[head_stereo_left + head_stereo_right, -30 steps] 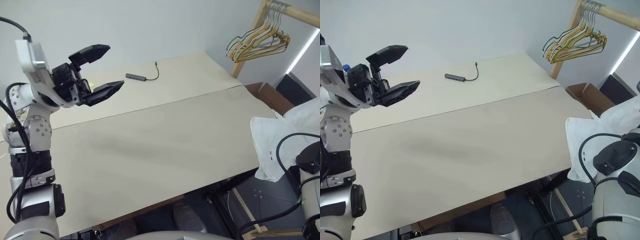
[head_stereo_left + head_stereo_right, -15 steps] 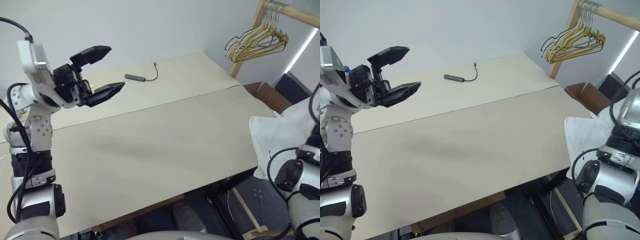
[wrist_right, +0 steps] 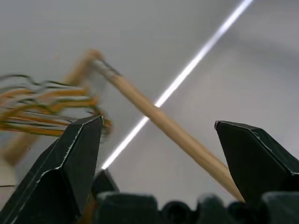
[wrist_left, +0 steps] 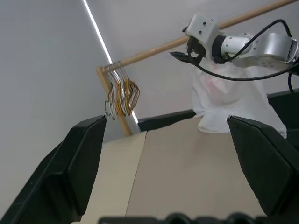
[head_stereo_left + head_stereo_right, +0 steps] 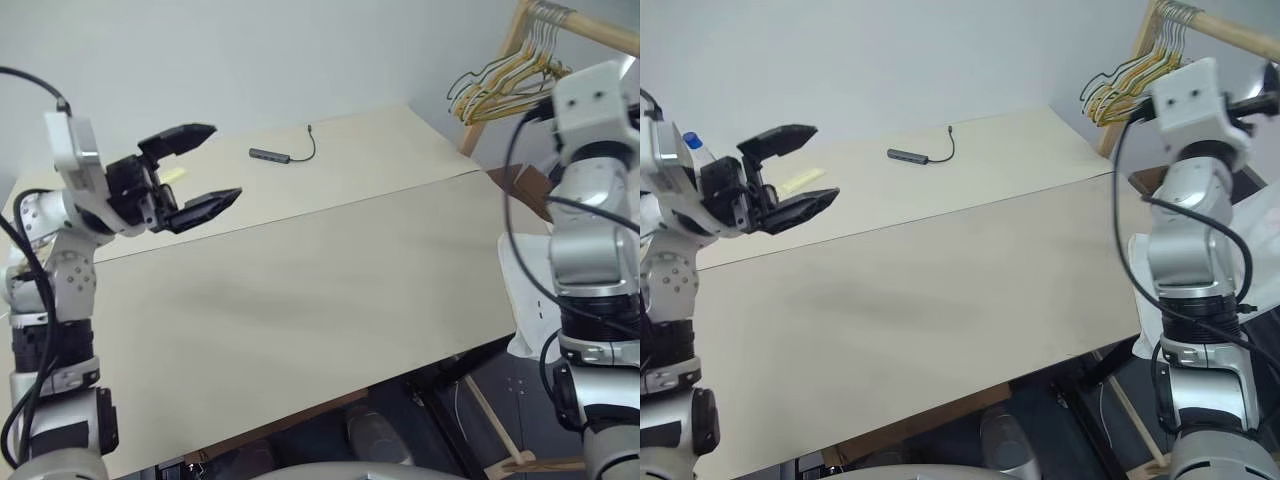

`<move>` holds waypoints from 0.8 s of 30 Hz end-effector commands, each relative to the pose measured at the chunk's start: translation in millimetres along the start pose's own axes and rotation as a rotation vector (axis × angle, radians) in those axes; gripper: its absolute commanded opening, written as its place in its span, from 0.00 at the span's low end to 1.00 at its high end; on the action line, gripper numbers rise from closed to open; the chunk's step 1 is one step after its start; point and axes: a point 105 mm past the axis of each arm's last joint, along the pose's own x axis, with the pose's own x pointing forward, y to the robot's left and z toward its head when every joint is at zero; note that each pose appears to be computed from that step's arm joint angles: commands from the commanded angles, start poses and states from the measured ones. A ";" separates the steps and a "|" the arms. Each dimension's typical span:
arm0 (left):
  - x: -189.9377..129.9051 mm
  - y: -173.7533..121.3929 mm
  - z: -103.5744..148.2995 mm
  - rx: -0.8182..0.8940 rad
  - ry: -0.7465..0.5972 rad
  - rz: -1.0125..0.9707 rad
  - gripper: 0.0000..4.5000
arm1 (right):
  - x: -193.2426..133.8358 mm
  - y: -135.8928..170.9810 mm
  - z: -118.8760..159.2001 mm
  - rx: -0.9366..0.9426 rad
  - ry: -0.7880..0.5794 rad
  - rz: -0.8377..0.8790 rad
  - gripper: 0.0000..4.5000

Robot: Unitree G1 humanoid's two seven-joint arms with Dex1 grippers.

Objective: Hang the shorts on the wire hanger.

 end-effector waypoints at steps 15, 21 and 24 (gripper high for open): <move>-57.2 -58.6 -68.9 -0.118 0.405 0.249 1.00 | -108.0 138.2 9.7 0.036 -0.148 1.213 0.99; -60.7 -72.1 -78.1 -0.129 0.457 0.264 1.00 | -121.2 149.9 -0.1 -0.050 -0.172 1.279 0.99; -59.6 -73.2 -78.1 -0.128 0.459 0.267 1.00 | -118.1 151.6 2.0 -0.038 -0.173 1.270 0.99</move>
